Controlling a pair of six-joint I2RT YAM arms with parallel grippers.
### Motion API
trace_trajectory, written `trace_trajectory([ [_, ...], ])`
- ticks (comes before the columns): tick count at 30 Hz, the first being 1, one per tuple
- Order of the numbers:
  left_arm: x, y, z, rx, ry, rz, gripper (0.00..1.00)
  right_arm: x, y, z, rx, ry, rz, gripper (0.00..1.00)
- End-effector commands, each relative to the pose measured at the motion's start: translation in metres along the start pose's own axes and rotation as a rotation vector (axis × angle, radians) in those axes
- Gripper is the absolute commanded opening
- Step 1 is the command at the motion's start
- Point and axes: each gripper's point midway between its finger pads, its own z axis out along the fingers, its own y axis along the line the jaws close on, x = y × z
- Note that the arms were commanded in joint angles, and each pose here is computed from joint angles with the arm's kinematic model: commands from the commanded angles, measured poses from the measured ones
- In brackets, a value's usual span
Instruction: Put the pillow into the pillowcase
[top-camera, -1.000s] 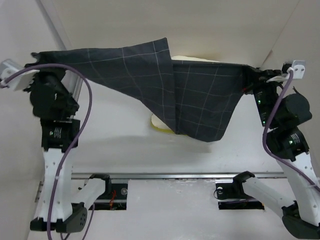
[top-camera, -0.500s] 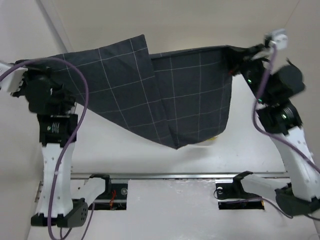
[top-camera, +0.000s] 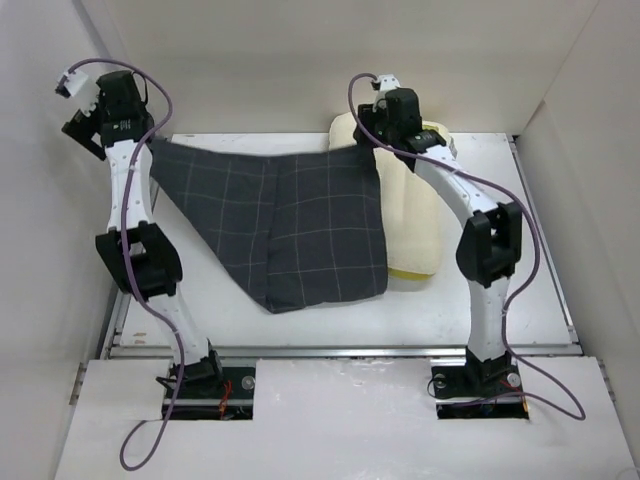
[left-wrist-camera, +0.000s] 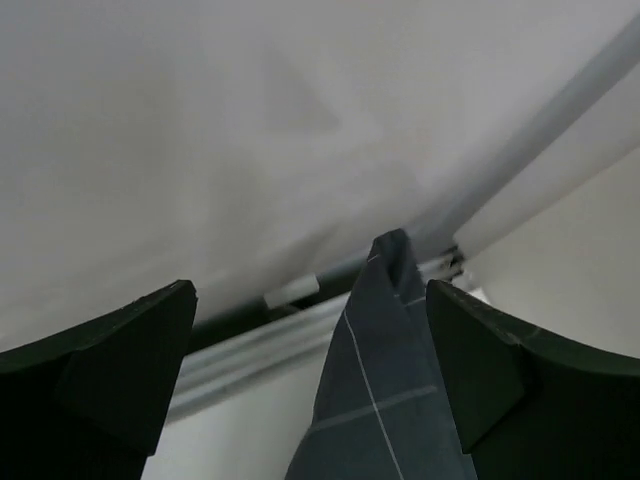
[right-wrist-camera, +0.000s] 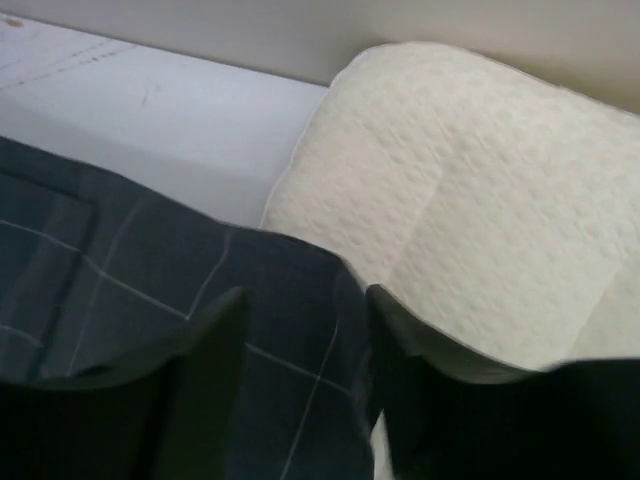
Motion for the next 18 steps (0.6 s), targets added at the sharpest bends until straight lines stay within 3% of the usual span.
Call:
trace_trajectory([
  [1, -0.010, -0.020, -0.023, 0.088, 0.077, -0.062, 1.00, -0.070, -0.007, -0.030, -0.027, -0.124, 0.003, 0.57],
  [2, -0.012, -0.024, -0.028, 0.108, 0.064, -0.061, 1.00, -0.070, -0.007, -0.033, -0.028, -0.128, 0.003, 0.66],
  [3, -0.011, -0.030, -0.035, 0.132, 0.058, -0.055, 1.00, -0.057, -0.023, -0.030, 0.017, -0.121, 0.010, 0.87],
  [4, -0.020, -0.034, -0.048, 0.181, 0.043, -0.041, 1.00, -0.071, -0.029, -0.048, 0.038, -0.160, 0.012, 1.00],
  [9, 0.028, -0.094, -0.137, 0.546, 0.111, 0.048, 1.00, -0.043, -0.087, -0.079, 0.239, -0.107, 0.107, 1.00],
  [11, 0.049, -0.108, -0.176, 0.654, 0.148, 0.098, 1.00, 0.000, -0.121, -0.090, 0.361, 0.014, 0.220, 1.00],
  [12, 0.087, -0.119, -0.208, 0.718, 0.202, 0.156, 1.00, 0.013, -0.130, -0.097, 0.387, 0.047, 0.258, 1.00],
  [13, 0.109, -0.121, -0.223, 0.744, 0.238, 0.180, 1.00, 0.055, -0.145, -0.101, 0.415, 0.135, 0.309, 1.00],
  [15, 0.167, -0.114, -0.253, 0.775, 0.320, 0.257, 1.00, 0.081, -0.152, -0.107, 0.411, 0.151, 0.382, 1.00],
  [18, 0.236, -0.105, -0.257, 0.743, 0.452, 0.306, 1.00, 0.133, -0.148, -0.105, 0.328, 0.237, 0.428, 1.00],
])
